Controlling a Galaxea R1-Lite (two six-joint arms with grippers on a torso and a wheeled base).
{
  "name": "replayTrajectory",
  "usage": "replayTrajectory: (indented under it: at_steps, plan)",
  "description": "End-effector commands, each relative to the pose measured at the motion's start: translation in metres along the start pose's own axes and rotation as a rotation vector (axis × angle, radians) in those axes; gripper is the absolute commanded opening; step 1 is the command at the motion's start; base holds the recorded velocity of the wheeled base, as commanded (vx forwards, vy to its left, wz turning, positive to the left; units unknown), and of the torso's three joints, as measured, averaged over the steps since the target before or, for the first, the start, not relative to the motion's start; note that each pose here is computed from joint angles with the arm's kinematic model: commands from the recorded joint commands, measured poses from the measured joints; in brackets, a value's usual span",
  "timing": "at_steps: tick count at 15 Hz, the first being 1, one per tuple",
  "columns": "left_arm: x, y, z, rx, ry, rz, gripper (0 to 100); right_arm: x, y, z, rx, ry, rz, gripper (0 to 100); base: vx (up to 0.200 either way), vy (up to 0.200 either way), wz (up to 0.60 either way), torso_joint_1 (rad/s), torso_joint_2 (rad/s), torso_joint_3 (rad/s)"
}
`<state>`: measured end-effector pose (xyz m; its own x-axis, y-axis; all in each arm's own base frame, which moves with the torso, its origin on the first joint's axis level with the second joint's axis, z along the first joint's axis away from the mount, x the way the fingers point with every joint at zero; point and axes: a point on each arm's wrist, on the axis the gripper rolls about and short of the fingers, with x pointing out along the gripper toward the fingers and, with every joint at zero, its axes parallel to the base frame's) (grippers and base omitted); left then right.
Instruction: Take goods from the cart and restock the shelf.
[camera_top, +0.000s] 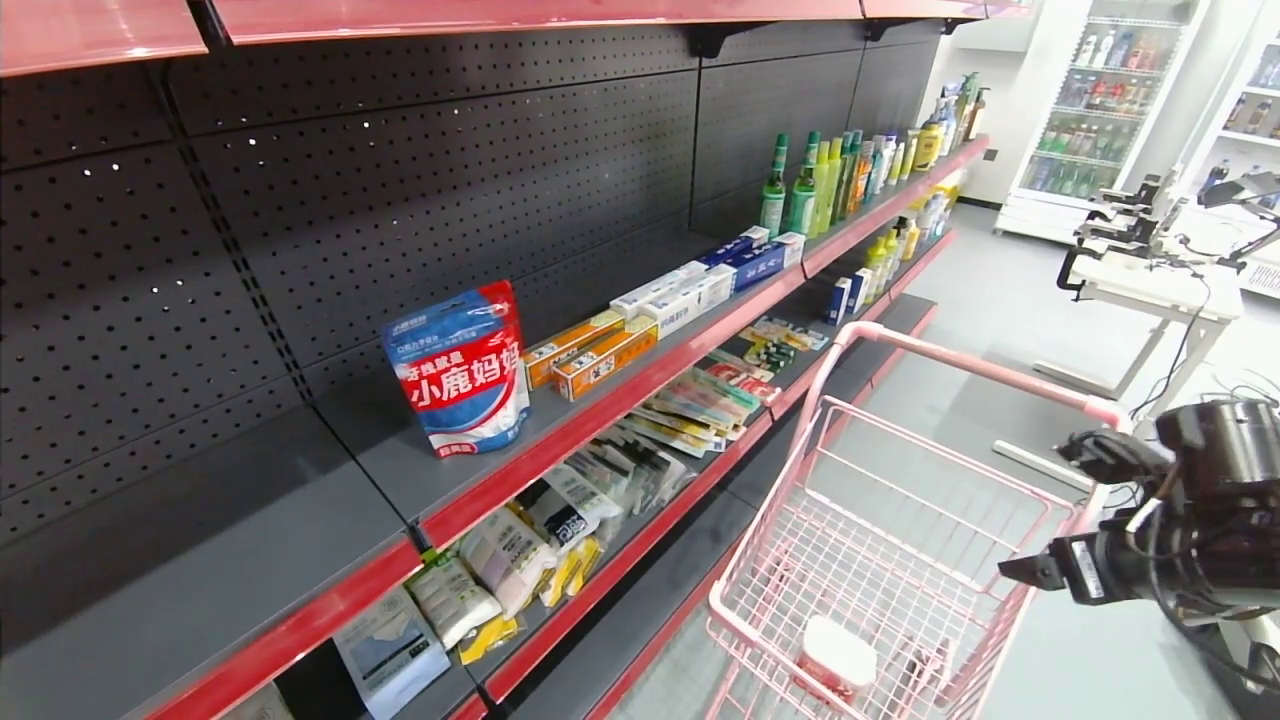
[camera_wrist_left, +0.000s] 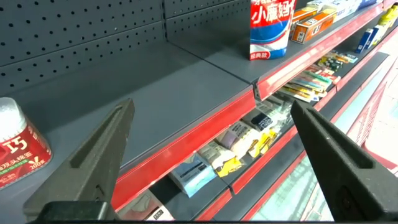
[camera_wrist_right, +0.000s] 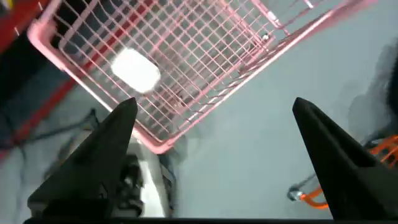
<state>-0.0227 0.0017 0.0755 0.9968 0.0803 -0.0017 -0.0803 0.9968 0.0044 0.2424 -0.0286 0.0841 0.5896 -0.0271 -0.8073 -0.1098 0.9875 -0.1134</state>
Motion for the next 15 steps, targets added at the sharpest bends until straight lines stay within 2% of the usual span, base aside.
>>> replayTrajectory:
  at_steps: [1,5,9,15]
  plan:
    - [0.0,0.0,0.0,0.0,0.001,0.001,100,0.078,0.001,-0.019,-0.16,0.2,0.091,100,0.0,0.0,0.0,0.0,0.0,0.0]
    - [0.0,0.0,0.0,0.0,0.001,-0.001,100,0.092,0.017,-0.018,-0.235,0.209,0.168,100,0.0,0.0,0.0,-0.021,0.05,0.026]
    - [0.0,0.0,0.0,0.0,0.001,-0.001,100,0.103,0.038,-0.014,-0.299,0.214,0.217,100,0.0,0.0,0.0,-0.098,0.21,0.111]
    - [0.0,0.0,0.0,0.0,0.0,-0.001,100,0.119,0.054,-0.001,-0.345,0.18,0.256,100,0.0,0.0,0.0,-0.128,0.28,0.155]
